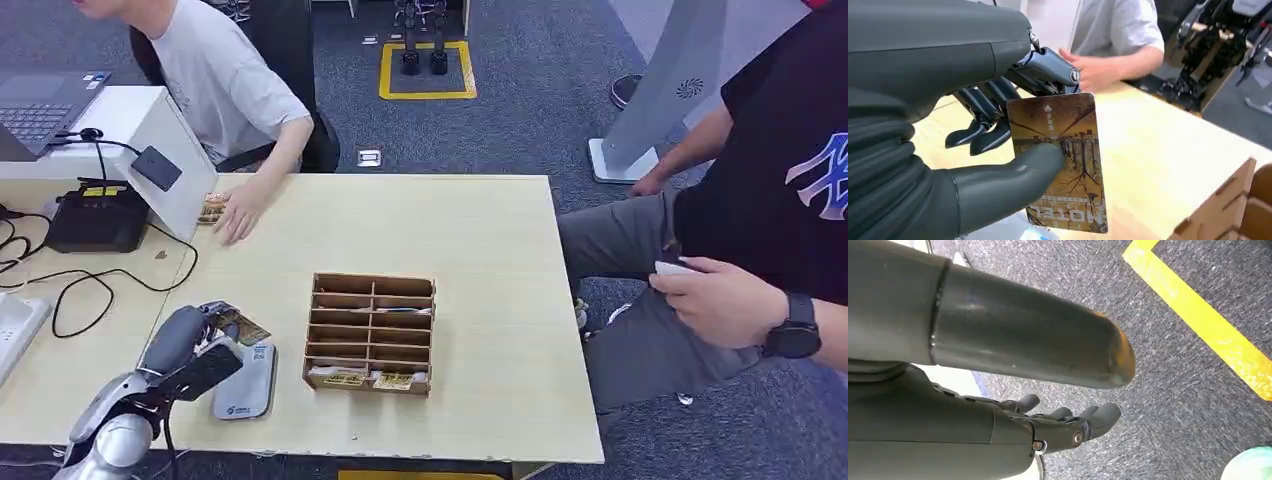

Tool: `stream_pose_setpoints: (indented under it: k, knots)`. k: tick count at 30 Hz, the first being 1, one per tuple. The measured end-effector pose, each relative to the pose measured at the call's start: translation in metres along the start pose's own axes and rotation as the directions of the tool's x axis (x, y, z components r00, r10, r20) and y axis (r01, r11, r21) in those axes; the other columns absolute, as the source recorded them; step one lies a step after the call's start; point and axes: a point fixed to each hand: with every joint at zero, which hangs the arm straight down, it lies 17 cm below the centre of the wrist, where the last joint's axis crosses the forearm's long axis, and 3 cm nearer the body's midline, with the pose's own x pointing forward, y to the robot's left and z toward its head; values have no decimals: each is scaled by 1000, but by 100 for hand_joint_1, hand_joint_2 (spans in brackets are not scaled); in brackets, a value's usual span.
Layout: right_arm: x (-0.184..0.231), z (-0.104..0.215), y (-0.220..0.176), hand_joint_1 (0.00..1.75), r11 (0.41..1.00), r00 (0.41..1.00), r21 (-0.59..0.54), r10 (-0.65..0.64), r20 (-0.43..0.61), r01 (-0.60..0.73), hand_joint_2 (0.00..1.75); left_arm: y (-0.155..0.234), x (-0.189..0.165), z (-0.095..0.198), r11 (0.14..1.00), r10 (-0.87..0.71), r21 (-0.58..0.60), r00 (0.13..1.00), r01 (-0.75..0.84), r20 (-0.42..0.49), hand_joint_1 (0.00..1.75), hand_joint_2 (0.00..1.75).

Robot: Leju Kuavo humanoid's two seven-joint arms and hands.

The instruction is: Pass the card to the sensor for recognition and then transmit it.

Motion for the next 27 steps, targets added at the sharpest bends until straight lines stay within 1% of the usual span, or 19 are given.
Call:
stream_pose_setpoints:
  k: [3, 6, 10, 12, 16, 18, 27]
  knots:
    - [0, 0, 1, 0, 1000, 1000, 4, 8, -1, -8, 0, -13, -12, 14, 996, 16, -87, 1000, -18, -20, 175, 175]
    - [-2, 0, 1, 0, 1000, 1000, 10, 16, -2, -16, 0, -22, -37, 43, 983, 2, -183, 998, -12, -55, 175, 175]
    - [0, 0, -2, 0, 1000, 1000, 9, 18, 0, -18, 0, -25, -54, 64, 974, -27, -227, 997, 9, -79, 175, 175]
    - [0, -1, -2, 0, 1000, 1000, 8, 19, -1, -19, 0, -24, -59, 67, 971, -58, -235, 994, 36, -87, 175, 175]
    - [0, -1, -3, 0, 1000, 1000, 8, 24, -3, -24, 0, -15, -82, 74, 952, -218, -247, 967, 181, -131, 175, 175]
    - [0, -1, -3, 0, 1000, 1000, 8, 27, -2, -27, 0, -13, -86, 75, 944, -257, -248, 957, 218, -137, 175, 175]
    - [0, -1, -5, 0, 1000, 1000, 6, 27, -5, -27, 0, -25, -84, 78, 928, -300, -265, 946, 260, -123, 175, 175]
